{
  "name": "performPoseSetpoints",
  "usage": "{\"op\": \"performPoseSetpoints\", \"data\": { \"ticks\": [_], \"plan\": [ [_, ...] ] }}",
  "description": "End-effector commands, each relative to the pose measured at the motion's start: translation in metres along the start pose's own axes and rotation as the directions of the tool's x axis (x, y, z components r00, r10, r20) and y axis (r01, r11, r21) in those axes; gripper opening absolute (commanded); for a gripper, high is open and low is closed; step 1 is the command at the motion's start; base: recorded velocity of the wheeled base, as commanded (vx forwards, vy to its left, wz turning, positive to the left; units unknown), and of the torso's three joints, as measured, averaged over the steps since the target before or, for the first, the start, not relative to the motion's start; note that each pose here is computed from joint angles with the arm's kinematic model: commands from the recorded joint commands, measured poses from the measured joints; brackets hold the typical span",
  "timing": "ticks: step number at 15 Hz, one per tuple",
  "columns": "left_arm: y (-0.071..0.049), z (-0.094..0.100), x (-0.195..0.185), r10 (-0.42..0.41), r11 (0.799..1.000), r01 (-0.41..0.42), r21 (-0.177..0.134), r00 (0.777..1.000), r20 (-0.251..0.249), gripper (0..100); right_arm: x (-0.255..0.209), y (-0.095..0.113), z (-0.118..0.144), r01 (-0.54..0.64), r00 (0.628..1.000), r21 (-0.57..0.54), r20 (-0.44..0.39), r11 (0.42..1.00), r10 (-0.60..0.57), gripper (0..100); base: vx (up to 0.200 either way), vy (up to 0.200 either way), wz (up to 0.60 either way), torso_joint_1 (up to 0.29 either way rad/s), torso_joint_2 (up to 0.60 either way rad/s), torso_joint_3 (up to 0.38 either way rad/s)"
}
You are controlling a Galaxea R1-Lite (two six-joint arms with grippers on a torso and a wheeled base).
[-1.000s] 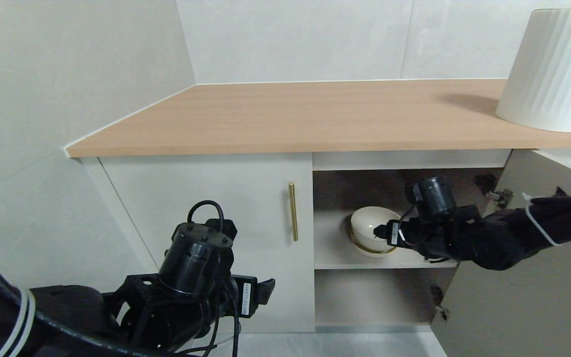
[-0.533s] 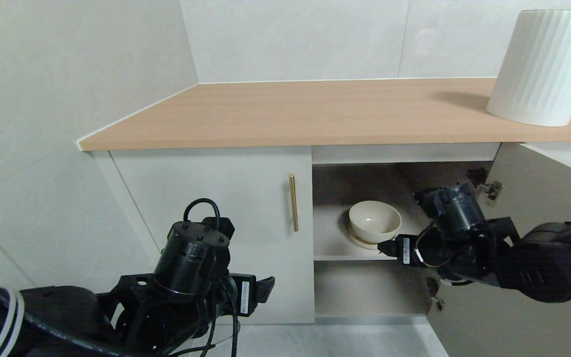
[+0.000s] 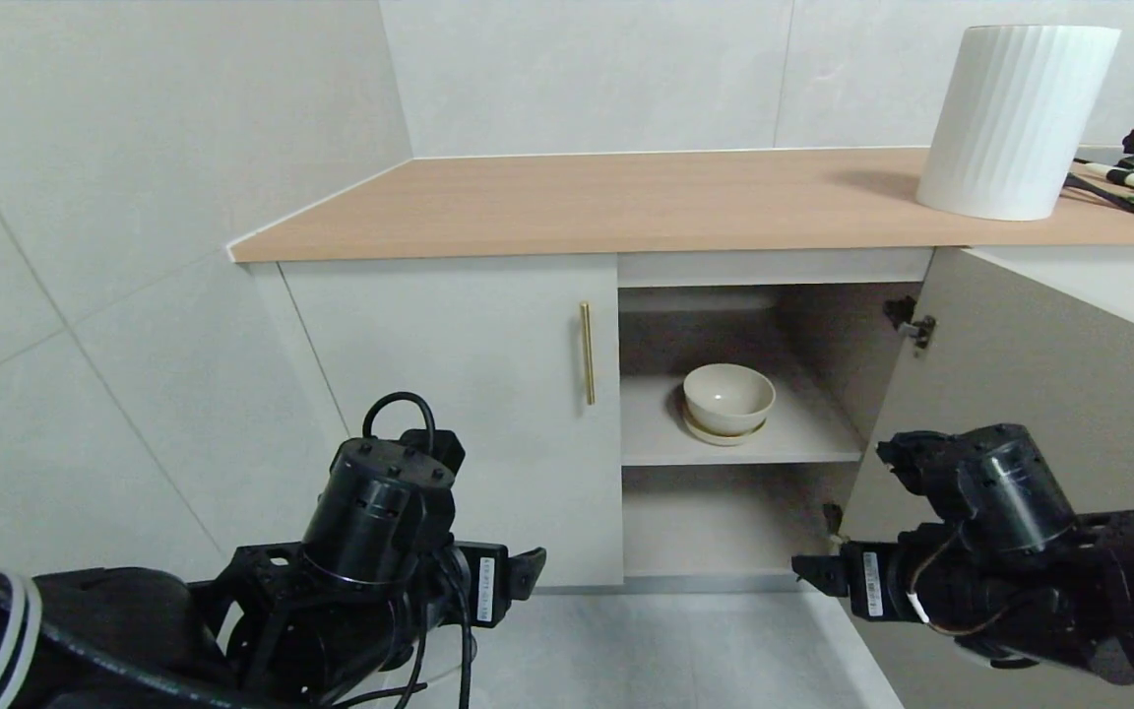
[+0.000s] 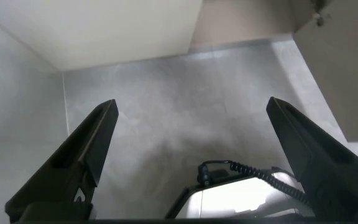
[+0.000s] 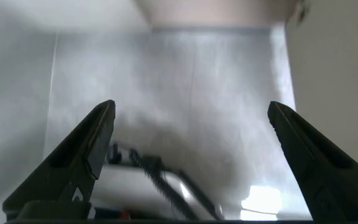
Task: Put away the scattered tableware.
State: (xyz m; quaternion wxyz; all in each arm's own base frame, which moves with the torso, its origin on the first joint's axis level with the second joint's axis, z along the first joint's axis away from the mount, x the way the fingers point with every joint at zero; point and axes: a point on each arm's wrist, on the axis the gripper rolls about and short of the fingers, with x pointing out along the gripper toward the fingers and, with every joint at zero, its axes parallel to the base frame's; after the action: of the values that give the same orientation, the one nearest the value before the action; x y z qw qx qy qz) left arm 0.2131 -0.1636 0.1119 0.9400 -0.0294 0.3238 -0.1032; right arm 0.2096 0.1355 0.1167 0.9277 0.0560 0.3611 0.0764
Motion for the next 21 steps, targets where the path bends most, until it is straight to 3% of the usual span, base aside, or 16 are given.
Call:
{"op": "performPoseSetpoints", "data": {
  "ticks": [1, 5, 8, 16, 21],
  "plan": [
    [0.0, 0.0, 0.0, 0.001, 1.0, -0.001, -0.001, 1.0, 0.001, 100, -0.014, -0.001, -0.009, -0.025, 1.0, -0.006, 0.004, 1.0, 0.025, 100, -0.2, 0.0, 0.0, -0.002, 0.0, 0.002],
    [0.0, -0.001, 0.0, 0.004, 1.0, -0.004, 0.002, 1.0, -0.003, 100, -0.018, -0.003, -0.019, -0.025, 1.0, 0.004, -0.016, 1.0, 0.025, 100, -0.2, 0.0, 0.0, -0.001, 0.0, 0.004],
    [0.0, -0.001, 0.001, 0.004, 1.0, -0.004, 0.003, 1.0, -0.004, 100, -0.035, -0.009, -0.018, -0.045, 0.999, 0.013, 0.025, 0.999, 0.045, 100, 0.0, 0.0, 0.0, 0.0, 0.0, 0.0],
    [0.0, -0.002, 0.003, 0.012, 1.0, -0.011, 0.011, 1.0, -0.009, 100, -0.043, -0.014, -0.024, -0.042, 0.999, 0.012, 0.029, 0.999, 0.041, 100, 0.0, 0.0, 0.0, 0.0, 0.0, 0.0],
    [0.0, -0.001, 0.003, 0.01, 1.0, -0.01, 0.01, 1.0, -0.006, 100, -0.049, -0.019, -0.029, -0.012, 1.0, -0.005, -0.026, 1.0, 0.011, 100, 0.0, -0.2, 0.0, 0.004, 0.0, 0.001]
  ]
}}
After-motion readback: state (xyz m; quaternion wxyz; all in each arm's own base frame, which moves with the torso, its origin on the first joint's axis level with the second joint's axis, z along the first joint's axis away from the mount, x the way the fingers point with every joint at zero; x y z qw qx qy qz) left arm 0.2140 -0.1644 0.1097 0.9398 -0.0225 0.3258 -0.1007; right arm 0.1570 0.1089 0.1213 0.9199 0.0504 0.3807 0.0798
